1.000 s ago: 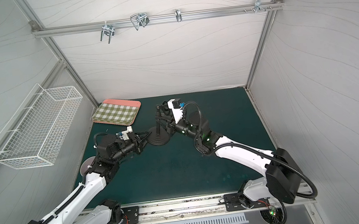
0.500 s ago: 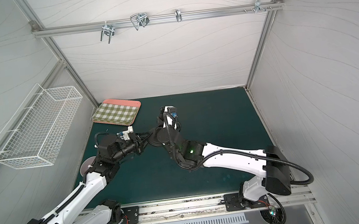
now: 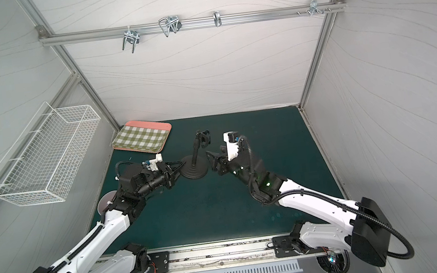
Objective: Assemble a microphone stand
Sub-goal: Screw the microphone stand pole into the microphone stand base.
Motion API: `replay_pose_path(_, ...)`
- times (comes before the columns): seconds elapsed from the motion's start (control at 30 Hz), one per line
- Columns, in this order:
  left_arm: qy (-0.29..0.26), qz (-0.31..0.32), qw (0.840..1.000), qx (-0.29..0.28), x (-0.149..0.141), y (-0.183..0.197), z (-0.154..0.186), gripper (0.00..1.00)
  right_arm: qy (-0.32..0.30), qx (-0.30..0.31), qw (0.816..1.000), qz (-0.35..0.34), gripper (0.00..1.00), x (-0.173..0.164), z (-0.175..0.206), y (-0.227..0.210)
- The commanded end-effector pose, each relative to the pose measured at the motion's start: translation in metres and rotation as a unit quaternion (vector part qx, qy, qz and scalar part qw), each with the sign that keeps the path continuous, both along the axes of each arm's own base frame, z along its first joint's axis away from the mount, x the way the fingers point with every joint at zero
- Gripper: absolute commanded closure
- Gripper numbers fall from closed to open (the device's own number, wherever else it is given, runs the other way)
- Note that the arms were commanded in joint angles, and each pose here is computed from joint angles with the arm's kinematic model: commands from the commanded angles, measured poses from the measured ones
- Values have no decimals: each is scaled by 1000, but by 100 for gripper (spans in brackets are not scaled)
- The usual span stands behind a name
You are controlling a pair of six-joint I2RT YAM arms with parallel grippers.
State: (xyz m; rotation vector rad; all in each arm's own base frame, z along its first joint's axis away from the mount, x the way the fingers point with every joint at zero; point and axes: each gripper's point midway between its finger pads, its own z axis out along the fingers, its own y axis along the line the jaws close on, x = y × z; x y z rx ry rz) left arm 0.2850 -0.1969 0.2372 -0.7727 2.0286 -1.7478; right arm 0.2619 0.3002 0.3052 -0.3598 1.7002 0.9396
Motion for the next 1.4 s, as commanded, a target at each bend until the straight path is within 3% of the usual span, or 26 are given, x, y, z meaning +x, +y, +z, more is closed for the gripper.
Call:
replay_pose_path(0.0, -85, -10, 996, -36, 1, -3, 53, 100, -84, 54, 979, 177, 27, -32, 45, 13)
replay_pose_path(0.27, -89, -8, 995, -35, -2, -1, 57, 100, -95, 58, 955, 275, 28, -9, 53, 13)
replay_pose_path(0.43, -92, -8, 995, -37, -2, -1, 60, 100, -99, 46, 931, 347, 30, -14, 53, 29)
replay_pose_path(0.77, -88, -10, 995, -40, -2, -2, 60, 100, -131, 56, 916, 375, 35, -11, 59, 44)
replay_pose_path(1.17, -87, -12, 995, -40, -3, -2, 59, 100, -154, 70, 909, 380, 51, -6, 71, 66)
replay_pose_path(1.37, -87, -12, 995, -40, -2, -2, 59, 100, -166, 67, 924, 338, 65, -4, 72, 76)
